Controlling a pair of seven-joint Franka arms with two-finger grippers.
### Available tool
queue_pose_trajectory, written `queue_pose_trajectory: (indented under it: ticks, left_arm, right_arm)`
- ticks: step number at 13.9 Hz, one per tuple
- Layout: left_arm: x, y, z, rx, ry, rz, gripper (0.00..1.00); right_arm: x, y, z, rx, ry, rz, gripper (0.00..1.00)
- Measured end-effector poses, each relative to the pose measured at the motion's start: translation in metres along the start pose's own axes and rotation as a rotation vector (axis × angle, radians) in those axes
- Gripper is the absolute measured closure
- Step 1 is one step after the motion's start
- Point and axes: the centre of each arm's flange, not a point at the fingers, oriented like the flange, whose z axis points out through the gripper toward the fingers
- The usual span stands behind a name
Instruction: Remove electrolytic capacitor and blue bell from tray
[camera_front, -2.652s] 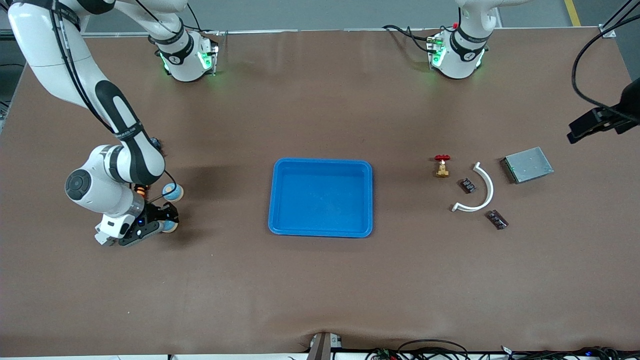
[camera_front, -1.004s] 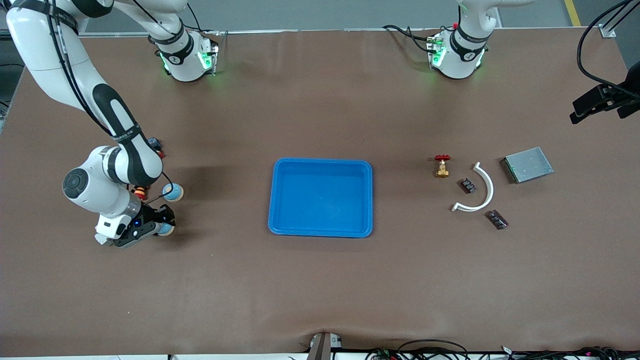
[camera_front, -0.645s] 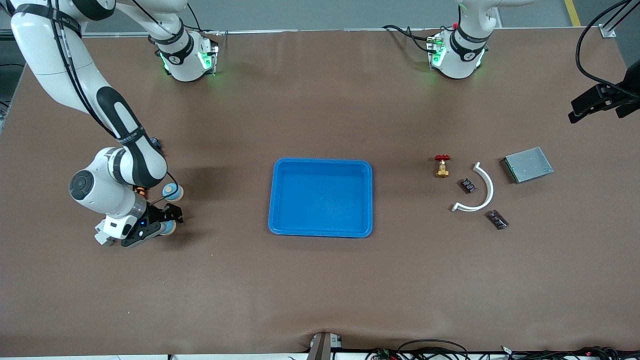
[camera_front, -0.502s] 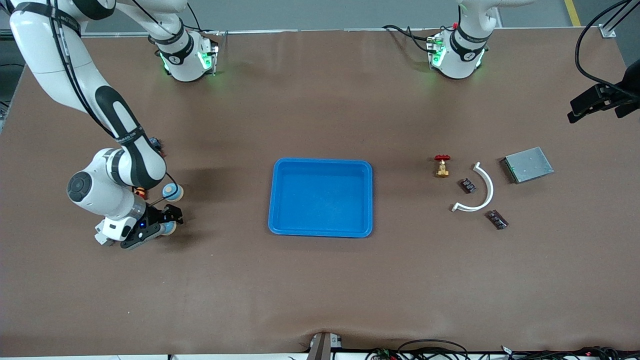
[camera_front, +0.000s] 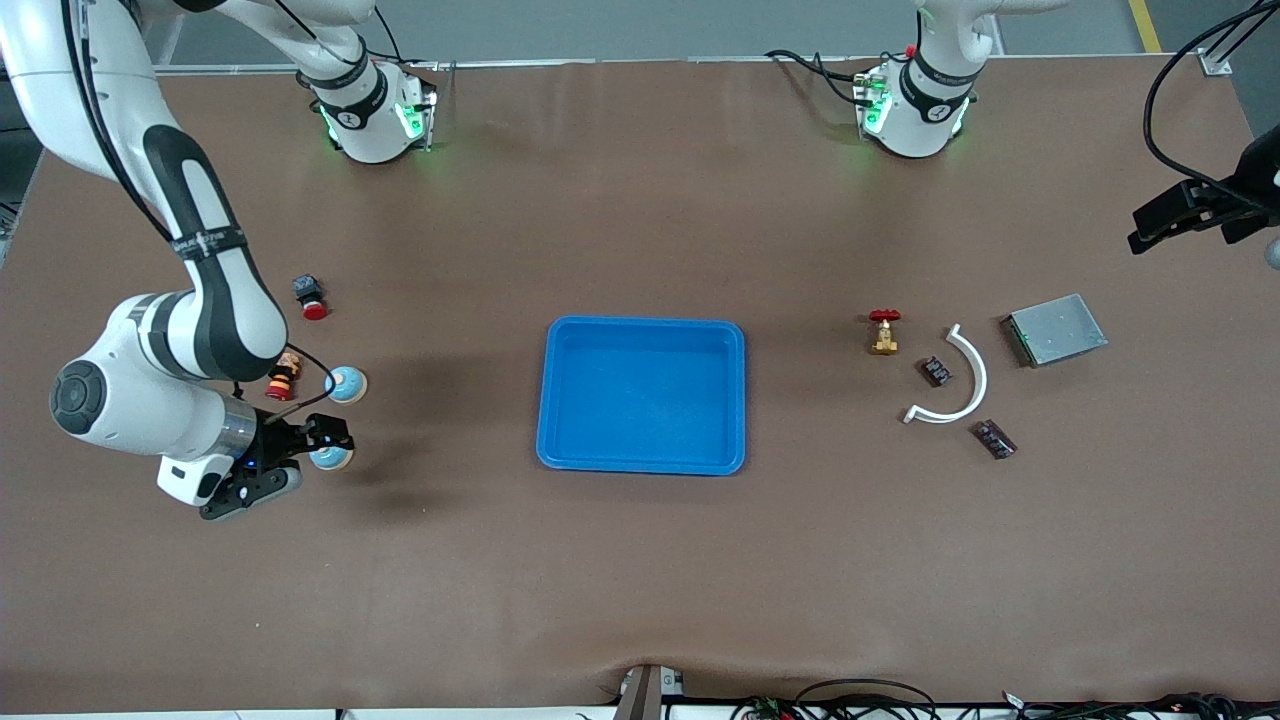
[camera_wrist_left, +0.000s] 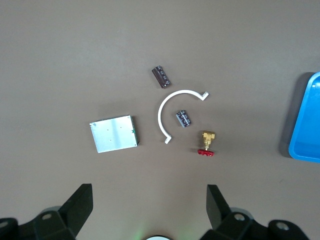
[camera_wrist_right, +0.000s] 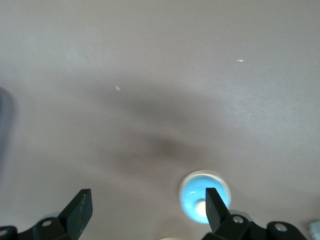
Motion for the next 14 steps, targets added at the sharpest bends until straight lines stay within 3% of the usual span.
queue_pose_trajectory:
  ticks: [2, 5, 8, 10, 14]
  left_arm:
    - [0.000, 0.000, 0.000, 0.000, 0.000, 0.000, 0.00]
    - [0.000, 0.000, 0.000, 0.000, 0.001, 0.000, 0.00]
    - [0.000, 0.000, -0.001, 0.000, 0.001, 0.000, 0.00]
    - [0.000, 0.000, -0.001, 0.000, 0.001, 0.000, 0.00]
    - [0.000, 0.000, -0.001, 0.000, 0.003, -0.001, 0.00]
  right_arm:
    - [0.005, -0.022, -0.002, -0.002, 0.002, 0.067, 0.00]
    - [0.003, -0.008, -0.007, -0.014, 0.011, 0.149, 0.00]
    - [-0.007, 0.036, -0.026, -0.132, 0.021, 0.143, 0.00]
    - [-0.013, 0.045, -0.044, -0.149, 0.000, 0.157, 0.00]
    - [-0.034, 0.004, -0.168, -0.166, 0.005, 0.197, 0.00]
